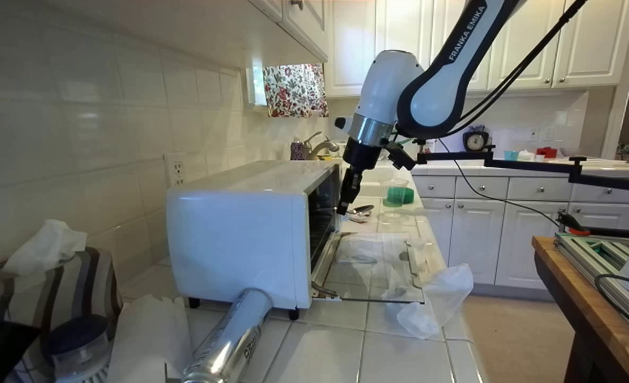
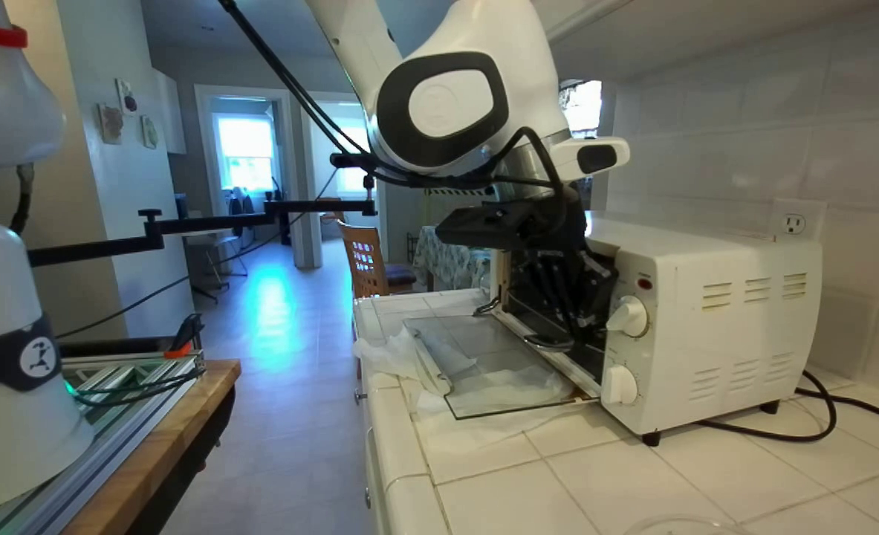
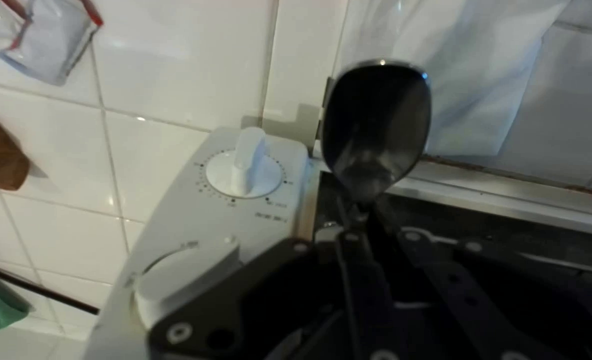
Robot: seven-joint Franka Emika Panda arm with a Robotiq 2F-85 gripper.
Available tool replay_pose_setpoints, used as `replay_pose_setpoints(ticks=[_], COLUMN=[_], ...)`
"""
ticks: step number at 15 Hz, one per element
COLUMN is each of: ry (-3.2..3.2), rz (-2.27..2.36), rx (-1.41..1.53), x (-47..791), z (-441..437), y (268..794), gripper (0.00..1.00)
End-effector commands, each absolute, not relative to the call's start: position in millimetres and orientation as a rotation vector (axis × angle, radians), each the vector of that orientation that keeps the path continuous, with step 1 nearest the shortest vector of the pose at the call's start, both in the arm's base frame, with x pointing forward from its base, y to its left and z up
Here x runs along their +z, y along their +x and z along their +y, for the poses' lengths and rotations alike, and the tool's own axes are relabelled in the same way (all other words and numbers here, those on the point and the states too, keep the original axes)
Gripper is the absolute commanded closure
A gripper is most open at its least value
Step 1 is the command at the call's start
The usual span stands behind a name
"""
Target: Open the oven and put a spoon into it
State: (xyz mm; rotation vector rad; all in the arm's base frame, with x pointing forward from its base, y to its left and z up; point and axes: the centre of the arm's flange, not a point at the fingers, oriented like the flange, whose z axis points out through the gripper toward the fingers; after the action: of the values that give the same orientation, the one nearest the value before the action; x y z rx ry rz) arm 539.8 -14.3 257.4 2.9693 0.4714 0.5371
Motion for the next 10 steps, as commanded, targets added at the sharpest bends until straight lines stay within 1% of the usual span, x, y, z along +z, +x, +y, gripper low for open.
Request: replay_pose_setpoints(ticks=[1,10], ry=[2.969,2.992], rz=[0.486,0.454], rx=[0.561,0.586], x=[256.3,254.1], z=[-19.5,-14.1], y=[552.0,559.3], gripper=[0.98,0.98])
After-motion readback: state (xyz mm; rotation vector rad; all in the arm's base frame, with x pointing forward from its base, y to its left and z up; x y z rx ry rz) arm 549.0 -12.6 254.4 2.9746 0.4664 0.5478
